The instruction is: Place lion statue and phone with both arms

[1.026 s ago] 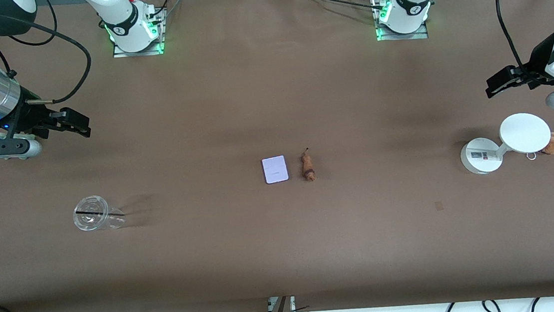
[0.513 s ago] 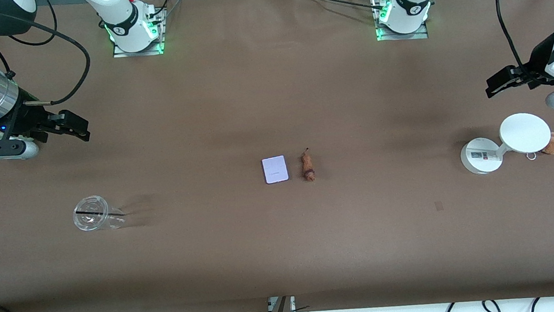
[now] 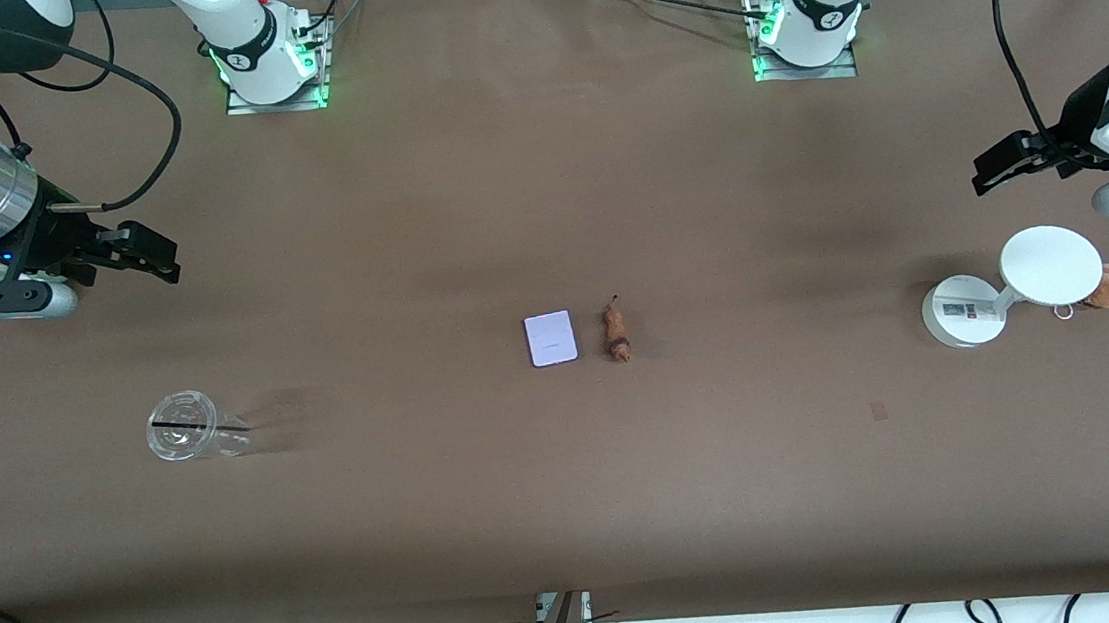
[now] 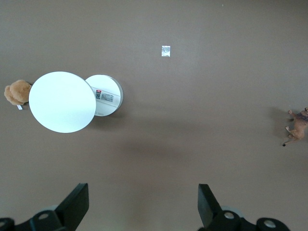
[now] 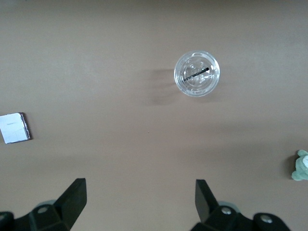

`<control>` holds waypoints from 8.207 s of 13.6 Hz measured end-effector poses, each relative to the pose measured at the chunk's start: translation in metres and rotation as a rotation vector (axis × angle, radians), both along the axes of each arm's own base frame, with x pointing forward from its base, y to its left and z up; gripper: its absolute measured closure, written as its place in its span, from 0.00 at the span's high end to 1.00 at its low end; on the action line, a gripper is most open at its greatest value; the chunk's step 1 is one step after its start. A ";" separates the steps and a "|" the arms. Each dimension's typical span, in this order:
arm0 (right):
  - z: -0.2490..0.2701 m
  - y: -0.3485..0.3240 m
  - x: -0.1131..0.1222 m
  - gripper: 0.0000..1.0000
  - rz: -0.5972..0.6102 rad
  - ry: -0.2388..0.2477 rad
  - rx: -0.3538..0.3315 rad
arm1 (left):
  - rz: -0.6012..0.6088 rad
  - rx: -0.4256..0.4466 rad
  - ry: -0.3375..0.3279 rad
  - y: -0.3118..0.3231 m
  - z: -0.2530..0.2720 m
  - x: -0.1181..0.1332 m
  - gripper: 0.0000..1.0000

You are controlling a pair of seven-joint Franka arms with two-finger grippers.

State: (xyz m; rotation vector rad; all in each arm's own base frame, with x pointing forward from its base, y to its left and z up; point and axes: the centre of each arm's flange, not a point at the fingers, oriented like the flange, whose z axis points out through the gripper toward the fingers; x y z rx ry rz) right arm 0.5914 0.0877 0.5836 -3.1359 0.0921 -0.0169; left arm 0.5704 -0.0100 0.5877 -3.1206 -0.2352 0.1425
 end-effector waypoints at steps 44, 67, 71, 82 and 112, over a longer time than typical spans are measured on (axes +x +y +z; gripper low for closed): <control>-0.305 0.380 -0.016 1.00 0.285 -0.051 0.116 | -0.118 -0.082 0.006 -0.225 -0.144 0.068 1.00; -0.278 0.287 0.052 1.00 0.269 -0.058 0.024 | 0.000 -0.125 -0.097 -0.327 -0.262 0.051 1.00; -0.279 0.282 0.054 1.00 0.270 -0.052 0.022 | -0.019 -0.114 -0.088 -0.348 -0.291 0.035 1.00; -0.285 0.265 0.060 1.00 0.246 -0.040 0.016 | -0.049 -0.023 -0.184 -0.406 -0.379 0.002 1.00; -0.418 0.420 -0.040 1.00 0.365 -0.142 0.073 | -0.019 0.046 -0.115 -0.022 -0.336 0.070 0.37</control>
